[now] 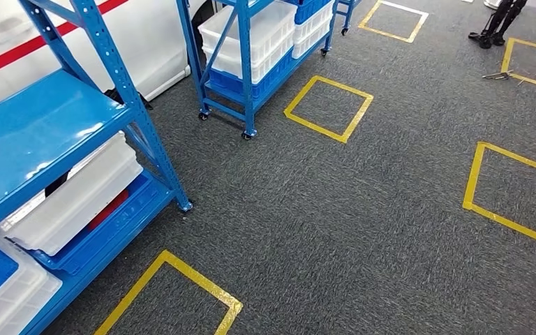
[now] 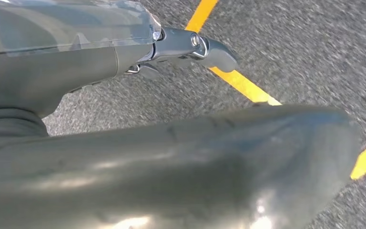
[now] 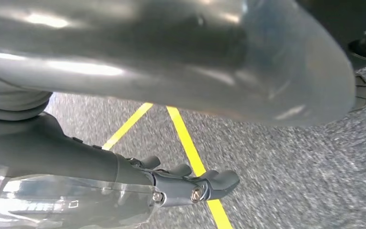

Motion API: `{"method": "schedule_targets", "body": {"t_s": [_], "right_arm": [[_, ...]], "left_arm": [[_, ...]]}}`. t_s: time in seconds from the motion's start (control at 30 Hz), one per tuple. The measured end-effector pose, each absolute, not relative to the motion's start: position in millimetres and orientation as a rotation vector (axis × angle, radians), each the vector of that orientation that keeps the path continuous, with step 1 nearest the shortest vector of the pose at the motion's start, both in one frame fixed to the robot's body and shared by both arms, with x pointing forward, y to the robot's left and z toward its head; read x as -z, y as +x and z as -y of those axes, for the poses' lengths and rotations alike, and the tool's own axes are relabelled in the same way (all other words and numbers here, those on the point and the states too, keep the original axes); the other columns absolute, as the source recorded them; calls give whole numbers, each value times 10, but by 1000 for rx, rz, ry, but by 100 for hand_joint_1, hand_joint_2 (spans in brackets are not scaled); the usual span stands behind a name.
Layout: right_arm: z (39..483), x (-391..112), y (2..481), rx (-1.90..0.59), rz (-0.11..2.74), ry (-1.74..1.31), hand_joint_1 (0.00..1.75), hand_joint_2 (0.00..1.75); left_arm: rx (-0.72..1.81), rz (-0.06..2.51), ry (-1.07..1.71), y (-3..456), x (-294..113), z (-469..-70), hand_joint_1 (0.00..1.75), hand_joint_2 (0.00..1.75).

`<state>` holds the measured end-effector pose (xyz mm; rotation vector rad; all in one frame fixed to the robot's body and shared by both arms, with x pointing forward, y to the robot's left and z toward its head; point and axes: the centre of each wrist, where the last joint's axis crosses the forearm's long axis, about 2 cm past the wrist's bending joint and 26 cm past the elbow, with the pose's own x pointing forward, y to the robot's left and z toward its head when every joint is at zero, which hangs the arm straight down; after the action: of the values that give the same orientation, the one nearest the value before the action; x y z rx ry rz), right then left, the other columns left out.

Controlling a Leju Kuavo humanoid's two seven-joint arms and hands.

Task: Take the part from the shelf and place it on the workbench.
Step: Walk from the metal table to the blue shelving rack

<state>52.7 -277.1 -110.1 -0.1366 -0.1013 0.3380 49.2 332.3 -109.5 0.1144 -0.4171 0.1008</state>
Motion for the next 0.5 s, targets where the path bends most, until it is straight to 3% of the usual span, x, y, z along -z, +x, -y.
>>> {"method": "schedule_targets", "body": {"t_s": [0.5], "right_arm": [[2798,1106,500,-343,94,-131,0,0]], "left_arm": [[-97,419,107,503,1095,-3297,0,0]]}}
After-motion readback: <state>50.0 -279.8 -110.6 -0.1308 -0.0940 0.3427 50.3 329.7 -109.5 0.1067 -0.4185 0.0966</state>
